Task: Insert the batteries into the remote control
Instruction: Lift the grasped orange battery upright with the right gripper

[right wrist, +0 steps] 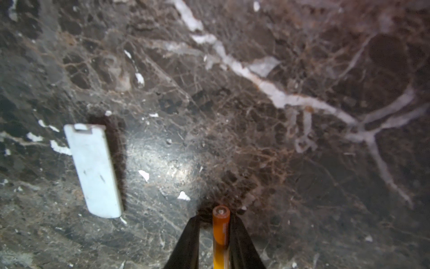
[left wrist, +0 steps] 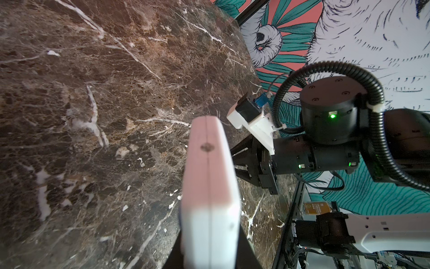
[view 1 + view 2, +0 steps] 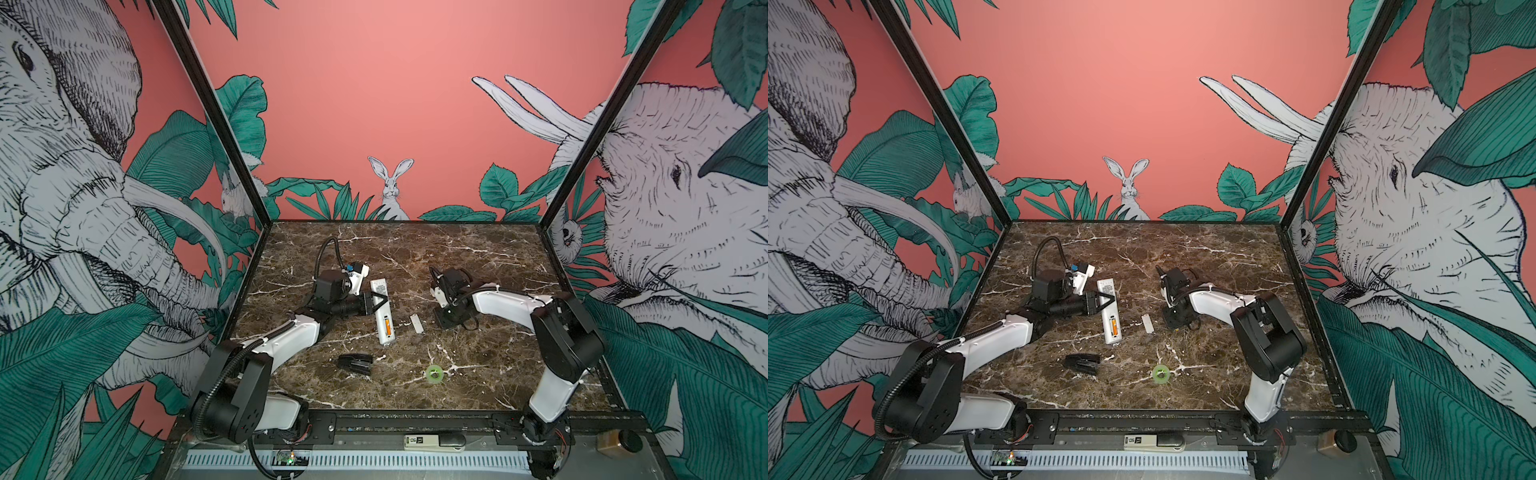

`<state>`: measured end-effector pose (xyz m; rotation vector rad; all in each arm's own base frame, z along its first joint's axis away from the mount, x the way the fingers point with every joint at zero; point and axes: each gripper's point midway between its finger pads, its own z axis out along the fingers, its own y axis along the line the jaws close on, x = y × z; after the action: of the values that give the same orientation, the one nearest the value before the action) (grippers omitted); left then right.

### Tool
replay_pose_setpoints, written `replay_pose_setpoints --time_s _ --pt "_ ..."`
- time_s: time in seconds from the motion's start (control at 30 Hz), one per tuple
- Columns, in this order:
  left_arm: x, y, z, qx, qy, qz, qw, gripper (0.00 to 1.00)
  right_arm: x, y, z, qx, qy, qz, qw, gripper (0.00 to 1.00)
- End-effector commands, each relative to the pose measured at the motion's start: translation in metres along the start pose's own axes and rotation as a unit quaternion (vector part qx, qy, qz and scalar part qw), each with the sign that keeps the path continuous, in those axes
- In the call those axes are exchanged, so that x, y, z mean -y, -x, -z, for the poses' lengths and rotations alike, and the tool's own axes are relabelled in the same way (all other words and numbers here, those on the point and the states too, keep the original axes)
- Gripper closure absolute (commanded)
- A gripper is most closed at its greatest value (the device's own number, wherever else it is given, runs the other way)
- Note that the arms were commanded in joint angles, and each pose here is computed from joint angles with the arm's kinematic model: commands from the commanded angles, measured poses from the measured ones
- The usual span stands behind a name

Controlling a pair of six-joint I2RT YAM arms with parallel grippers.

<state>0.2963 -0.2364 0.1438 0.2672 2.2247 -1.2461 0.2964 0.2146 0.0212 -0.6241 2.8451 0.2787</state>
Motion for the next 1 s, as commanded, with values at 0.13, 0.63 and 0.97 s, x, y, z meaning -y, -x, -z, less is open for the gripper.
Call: replay_pose_setpoints --time_s 0.13,0.63,0.97 --pt "0.002 0.003 0.002 0.008 -0.006 -0.006 1.0 1.0 0.006 0.003 -0.009 -0.007 -0.012 0.002 1.0 0.75" --pt "0.001 0.003 0.002 0.009 -0.004 -0.003 1.0 1.0 0.015 -0.003 -0.011 -0.023 -0.037 0.015 0.999 0.82" --pt "0.003 0.005 0.005 0.013 0.001 -0.005 1.0 1.0 0.013 -0.004 -0.009 -0.021 -0.035 0.023 0.999 0.88"
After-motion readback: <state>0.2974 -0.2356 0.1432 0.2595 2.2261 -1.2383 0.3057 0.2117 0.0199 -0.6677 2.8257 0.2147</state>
